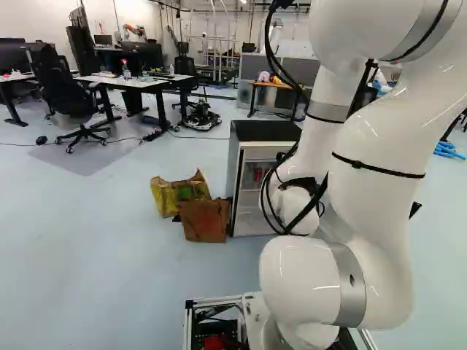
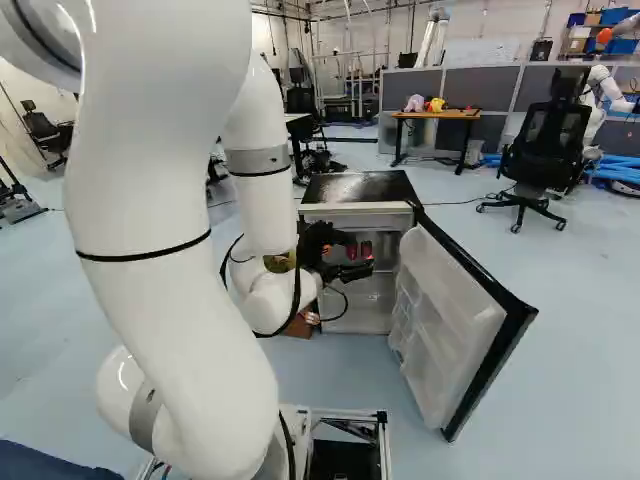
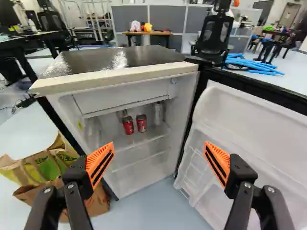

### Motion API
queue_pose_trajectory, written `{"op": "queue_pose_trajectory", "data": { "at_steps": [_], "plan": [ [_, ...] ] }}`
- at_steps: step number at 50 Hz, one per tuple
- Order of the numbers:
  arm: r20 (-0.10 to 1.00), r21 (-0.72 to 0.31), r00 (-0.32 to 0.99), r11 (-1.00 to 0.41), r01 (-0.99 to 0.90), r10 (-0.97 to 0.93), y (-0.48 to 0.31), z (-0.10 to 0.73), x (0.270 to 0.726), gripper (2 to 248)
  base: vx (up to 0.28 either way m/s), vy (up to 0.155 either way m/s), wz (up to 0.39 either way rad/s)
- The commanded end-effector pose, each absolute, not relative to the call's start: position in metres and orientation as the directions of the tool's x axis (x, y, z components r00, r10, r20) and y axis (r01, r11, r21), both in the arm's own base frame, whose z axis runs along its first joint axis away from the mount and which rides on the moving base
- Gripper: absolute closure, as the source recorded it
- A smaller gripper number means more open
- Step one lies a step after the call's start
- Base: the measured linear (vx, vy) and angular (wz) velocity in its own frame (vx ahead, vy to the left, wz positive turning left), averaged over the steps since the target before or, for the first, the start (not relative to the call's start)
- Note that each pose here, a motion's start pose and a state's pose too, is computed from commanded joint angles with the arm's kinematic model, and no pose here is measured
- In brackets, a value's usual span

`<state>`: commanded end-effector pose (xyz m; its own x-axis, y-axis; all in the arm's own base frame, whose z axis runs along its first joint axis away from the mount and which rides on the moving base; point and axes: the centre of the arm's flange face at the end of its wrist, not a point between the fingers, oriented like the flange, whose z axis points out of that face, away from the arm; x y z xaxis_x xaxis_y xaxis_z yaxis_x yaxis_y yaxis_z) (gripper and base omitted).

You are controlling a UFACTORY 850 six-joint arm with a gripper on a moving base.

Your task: Grab a drink from the fridge

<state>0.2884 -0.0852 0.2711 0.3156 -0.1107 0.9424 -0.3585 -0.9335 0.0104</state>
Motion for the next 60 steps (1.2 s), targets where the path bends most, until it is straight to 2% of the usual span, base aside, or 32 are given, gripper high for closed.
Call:
{"op": "queue_pose_trajectory", "data": {
  "at_steps": [15,60],
  "plan": [
    [0.926,-0.003,0.366,-0.973,-0.233,-0.090,-0.079,0.254,0.308,3,0.000,0.000,0.000],
    [0.889,-0.027,0.452,-0.994,-0.102,-0.071,-0.095,0.188,0.388,3,0.000,0.000,0.000]
  ]
}}
